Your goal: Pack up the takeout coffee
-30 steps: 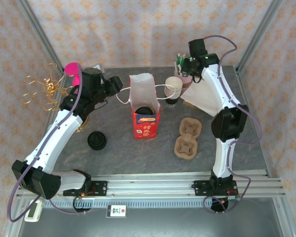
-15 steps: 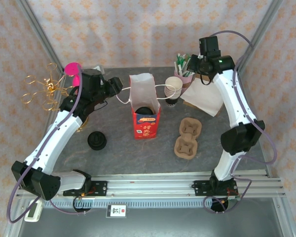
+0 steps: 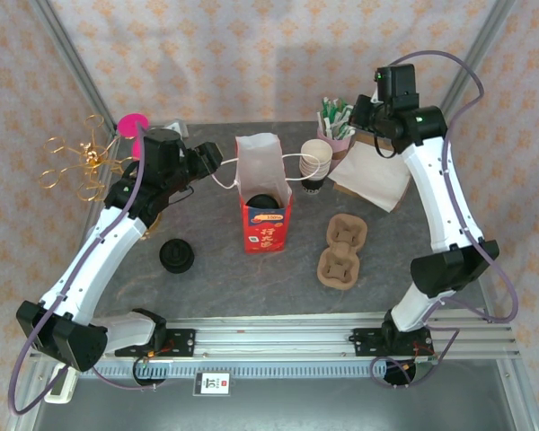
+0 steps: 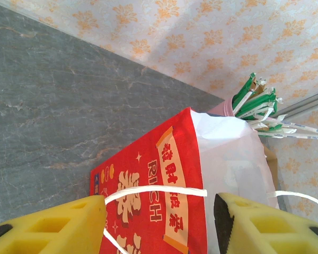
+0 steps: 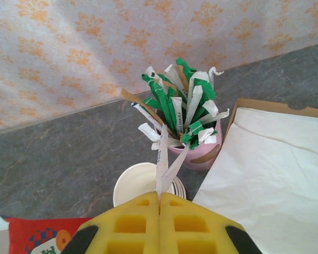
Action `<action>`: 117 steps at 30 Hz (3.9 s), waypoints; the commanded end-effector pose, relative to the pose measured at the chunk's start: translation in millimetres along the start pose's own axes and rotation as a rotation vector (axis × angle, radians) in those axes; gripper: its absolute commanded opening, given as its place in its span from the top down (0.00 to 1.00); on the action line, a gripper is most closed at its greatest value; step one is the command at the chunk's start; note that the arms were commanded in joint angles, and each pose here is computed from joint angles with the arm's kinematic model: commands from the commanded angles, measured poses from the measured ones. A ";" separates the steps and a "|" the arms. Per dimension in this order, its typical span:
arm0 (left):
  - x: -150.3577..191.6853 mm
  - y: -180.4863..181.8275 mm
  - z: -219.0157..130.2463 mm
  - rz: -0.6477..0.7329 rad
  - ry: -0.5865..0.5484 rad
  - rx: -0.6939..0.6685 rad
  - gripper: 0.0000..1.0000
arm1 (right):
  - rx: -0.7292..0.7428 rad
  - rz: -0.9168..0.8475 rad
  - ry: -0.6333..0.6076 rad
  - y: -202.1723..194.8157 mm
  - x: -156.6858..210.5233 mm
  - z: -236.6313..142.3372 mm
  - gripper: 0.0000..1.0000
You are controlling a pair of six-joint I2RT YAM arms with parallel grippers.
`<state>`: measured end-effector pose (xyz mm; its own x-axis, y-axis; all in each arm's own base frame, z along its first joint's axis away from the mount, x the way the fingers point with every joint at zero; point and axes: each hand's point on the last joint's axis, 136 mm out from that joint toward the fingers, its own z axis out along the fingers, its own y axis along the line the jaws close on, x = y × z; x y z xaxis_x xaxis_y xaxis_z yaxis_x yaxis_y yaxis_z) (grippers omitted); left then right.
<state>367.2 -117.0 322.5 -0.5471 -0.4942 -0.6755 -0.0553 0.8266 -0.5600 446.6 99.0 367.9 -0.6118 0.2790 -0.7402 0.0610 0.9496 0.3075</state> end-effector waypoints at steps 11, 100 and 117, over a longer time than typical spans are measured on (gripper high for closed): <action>-7.5 -4.6 -4.2 -0.005 -0.030 0.028 0.42 | 0.063 -0.027 0.093 -2.8 10.6 82.5 0.87; -22.3 3.6 -58.4 0.061 -0.168 0.012 0.42 | -0.846 -0.159 0.007 184.7 38.5 -172.6 1.00; -17.9 2.4 -49.8 0.058 -0.141 0.021 0.42 | -0.653 -0.202 0.067 181.7 62.6 -107.5 1.00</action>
<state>332.9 -95.2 357.8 -0.4310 -0.4729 -0.7685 0.0004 0.8515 -0.5243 316.4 271.5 451.0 -0.6290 0.0859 -0.7727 -0.5501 0.6532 0.5204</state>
